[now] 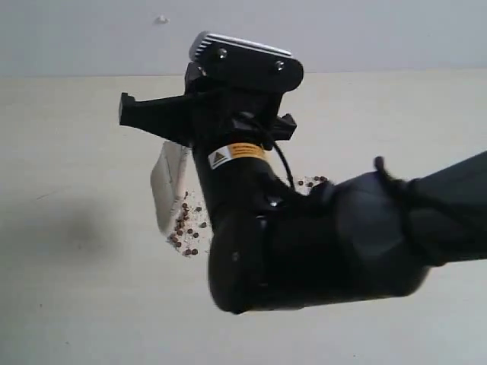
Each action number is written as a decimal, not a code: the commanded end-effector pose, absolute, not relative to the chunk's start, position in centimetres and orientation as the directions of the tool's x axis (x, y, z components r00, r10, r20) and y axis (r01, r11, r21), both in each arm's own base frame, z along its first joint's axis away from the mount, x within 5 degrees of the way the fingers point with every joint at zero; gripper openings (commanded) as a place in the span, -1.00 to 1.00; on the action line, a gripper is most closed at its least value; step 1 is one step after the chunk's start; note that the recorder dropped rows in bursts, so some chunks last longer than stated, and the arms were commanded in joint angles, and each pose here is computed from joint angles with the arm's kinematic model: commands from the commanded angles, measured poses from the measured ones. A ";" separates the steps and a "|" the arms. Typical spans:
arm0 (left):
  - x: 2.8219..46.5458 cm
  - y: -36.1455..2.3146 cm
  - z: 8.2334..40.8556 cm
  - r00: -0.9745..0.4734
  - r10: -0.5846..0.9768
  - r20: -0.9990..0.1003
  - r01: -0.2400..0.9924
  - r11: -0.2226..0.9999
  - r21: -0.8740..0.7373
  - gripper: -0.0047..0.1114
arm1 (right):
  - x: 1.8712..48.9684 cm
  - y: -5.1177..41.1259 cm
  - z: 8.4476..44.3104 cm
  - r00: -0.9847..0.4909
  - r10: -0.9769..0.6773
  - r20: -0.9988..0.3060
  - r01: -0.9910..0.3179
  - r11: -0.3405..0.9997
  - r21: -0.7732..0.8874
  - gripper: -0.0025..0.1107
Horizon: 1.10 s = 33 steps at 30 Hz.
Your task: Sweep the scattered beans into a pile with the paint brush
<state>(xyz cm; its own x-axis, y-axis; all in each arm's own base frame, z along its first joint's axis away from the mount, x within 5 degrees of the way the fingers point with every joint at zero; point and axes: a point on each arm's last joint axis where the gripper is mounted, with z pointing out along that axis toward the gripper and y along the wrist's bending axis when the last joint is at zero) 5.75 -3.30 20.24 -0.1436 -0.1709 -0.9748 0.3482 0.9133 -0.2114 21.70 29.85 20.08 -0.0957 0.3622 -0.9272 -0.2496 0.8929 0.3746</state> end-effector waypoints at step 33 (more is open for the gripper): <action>5.7 -3.4 20.1 -0.148 -0.168 -0.975 0.356 0.910 -0.211 -0.92 | 22.2 31.7 14.2 -0.129 0.085 -0.988 -0.023 0.996 0.088 -0.96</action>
